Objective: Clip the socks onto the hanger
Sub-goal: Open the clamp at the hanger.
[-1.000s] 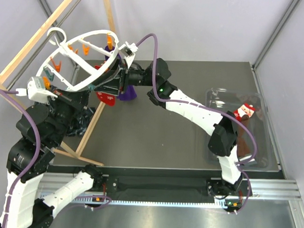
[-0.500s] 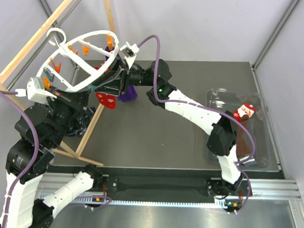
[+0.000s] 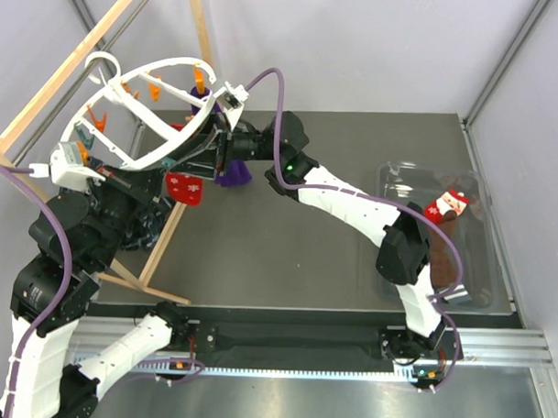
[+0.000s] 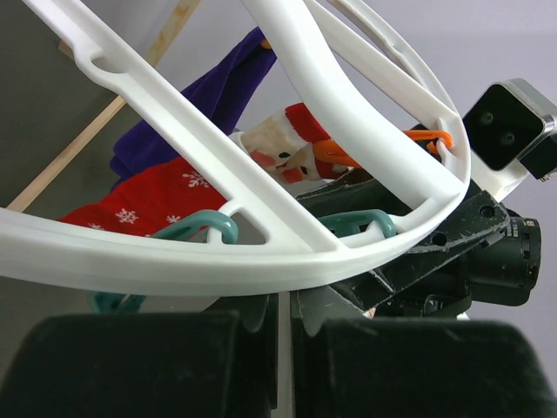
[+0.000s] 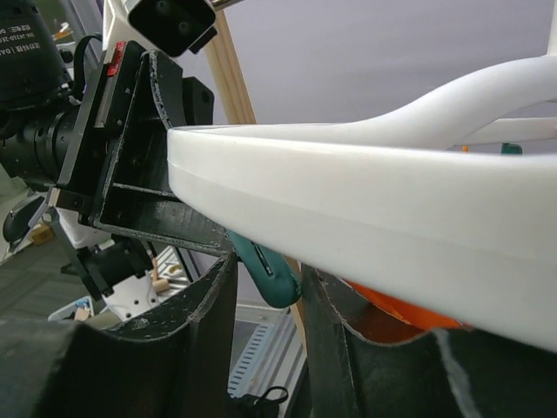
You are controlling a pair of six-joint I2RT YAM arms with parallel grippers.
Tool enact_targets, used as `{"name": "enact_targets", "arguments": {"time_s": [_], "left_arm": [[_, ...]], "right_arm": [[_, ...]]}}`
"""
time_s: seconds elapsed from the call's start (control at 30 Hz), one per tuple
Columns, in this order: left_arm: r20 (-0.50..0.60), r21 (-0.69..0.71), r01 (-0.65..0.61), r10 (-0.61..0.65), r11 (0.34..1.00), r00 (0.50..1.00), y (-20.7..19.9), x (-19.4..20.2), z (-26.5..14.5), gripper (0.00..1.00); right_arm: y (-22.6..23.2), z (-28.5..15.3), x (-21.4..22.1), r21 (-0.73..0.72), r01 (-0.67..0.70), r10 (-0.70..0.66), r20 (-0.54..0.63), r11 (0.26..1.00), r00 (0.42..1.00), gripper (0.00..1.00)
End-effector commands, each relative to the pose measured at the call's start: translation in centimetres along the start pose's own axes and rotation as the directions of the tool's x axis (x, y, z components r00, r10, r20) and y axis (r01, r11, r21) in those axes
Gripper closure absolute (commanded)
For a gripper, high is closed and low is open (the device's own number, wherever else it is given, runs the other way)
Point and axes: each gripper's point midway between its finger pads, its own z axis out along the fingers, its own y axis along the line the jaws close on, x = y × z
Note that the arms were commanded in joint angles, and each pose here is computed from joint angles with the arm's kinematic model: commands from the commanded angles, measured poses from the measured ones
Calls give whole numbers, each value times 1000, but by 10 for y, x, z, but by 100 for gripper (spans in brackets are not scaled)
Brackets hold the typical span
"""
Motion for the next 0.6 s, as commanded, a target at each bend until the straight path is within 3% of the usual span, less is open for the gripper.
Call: {"name": "enact_targets", "arguments": {"time_s": [0.0,0.23,0.3,0.33,0.37,0.47,0.57], "left_arm": [[23,99,28,-30,995,999,-24,-14,-7,100],[27,92,19,-22,996,999,-22,-13,-5,100],[31,87,19,-22,996,999,-20,-13,-6,87],[31,84,15,-18,996,999,-19,-12,-6,70],[28,81,11,-13,997,1000,-17,-10,-5,63],[43,86,1,-4,996,999,-14,-12,-9,43],[74,95,-3,-4,995,997,-13,-17,-13,31]], "right_arm": [[12,11,-5,-37,52,-51,21,998,998,67],[18,9,-11,-43,56,-55,26,998,998,93],[19,8,-13,-34,50,-49,35,998,998,99],[19,7,-13,-27,45,-44,37,999,998,100],[20,6,-14,-15,39,-38,40,999,998,100],[17,2,-13,40,3,-5,49,999,999,100],[16,-2,-15,109,-20,13,65,994,998,100]]}}
